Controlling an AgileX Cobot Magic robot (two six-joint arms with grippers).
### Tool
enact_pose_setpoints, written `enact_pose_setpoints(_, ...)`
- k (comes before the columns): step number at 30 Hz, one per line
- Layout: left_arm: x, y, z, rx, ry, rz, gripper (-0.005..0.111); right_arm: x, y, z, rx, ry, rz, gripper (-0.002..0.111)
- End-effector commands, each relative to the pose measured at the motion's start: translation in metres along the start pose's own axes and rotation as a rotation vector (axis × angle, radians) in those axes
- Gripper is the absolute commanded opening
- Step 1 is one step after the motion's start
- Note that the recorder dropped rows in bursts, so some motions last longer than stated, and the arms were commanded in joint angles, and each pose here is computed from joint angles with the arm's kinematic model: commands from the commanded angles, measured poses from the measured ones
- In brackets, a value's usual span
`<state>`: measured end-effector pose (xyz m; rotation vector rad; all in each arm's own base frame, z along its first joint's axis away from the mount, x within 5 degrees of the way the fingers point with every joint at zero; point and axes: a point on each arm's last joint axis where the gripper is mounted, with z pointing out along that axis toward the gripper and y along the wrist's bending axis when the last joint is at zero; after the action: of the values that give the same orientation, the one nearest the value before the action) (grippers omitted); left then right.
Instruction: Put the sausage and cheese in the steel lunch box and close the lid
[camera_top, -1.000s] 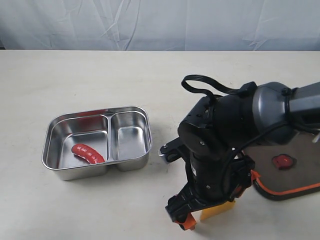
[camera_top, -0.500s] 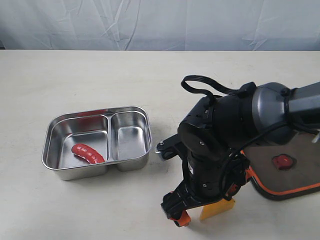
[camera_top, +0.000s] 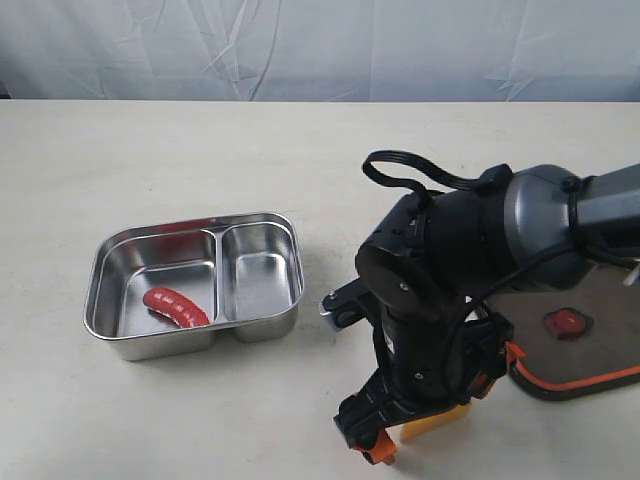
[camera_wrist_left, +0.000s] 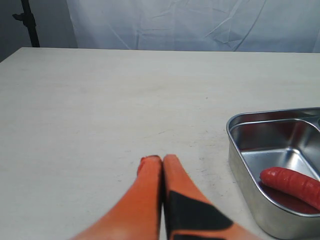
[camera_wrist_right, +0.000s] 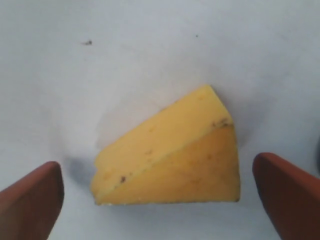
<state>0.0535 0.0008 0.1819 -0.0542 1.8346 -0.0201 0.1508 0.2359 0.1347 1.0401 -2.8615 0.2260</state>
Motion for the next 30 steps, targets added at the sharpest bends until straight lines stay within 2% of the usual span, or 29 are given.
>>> enact_pose_setpoints(1, -0.0009, 0.0003, -0.0001, -0.003, -0.015, 0.004, 0.0, 0.0009, -0.0013, 0.001, 0.01, 0.009, -0.01, 0.104)
enact_pose_setpoints(9, -0.0009, 0.0003, -0.0001, -0.003, -0.015, 0.004, 0.0, 0.003, -0.0016, 0.001, 0.014, 0.032, -0.007, 0.103)
enact_pose_setpoints(12, -0.0009, 0.0003, -0.0001, -0.003, -0.015, 0.004, 0.0, 0.0041, -0.0019, 0.0009, 0.017, 0.044, -0.005, 0.093)
enact_pose_setpoints(13, -0.0009, 0.0003, -0.0001, -0.003, -0.015, 0.004, 0.0, 0.0041, -0.0019, 0.0009, 0.017, 0.044, -0.005, 0.087)
enact_pose_setpoints(15, -0.0009, 0.0003, -0.0001, -0.003, -0.015, 0.004, 0.0, 0.0039, -0.0018, 0.001, 0.016, 0.042, -0.005, 0.068)
enact_pose_setpoints(21, -0.0009, 0.0003, -0.0001, -0.003, -0.015, 0.004, 0.0, 0.0016, 0.0007, 0.001, -0.012, 0.017, 0.007, -0.001)
enact_pose_setpoints(30, -0.0009, 0.0003, -0.0001, -0.003, -0.015, 0.004, 0.0, 0.002, 0.0006, 0.001, -0.011, 0.021, 0.007, 0.0)
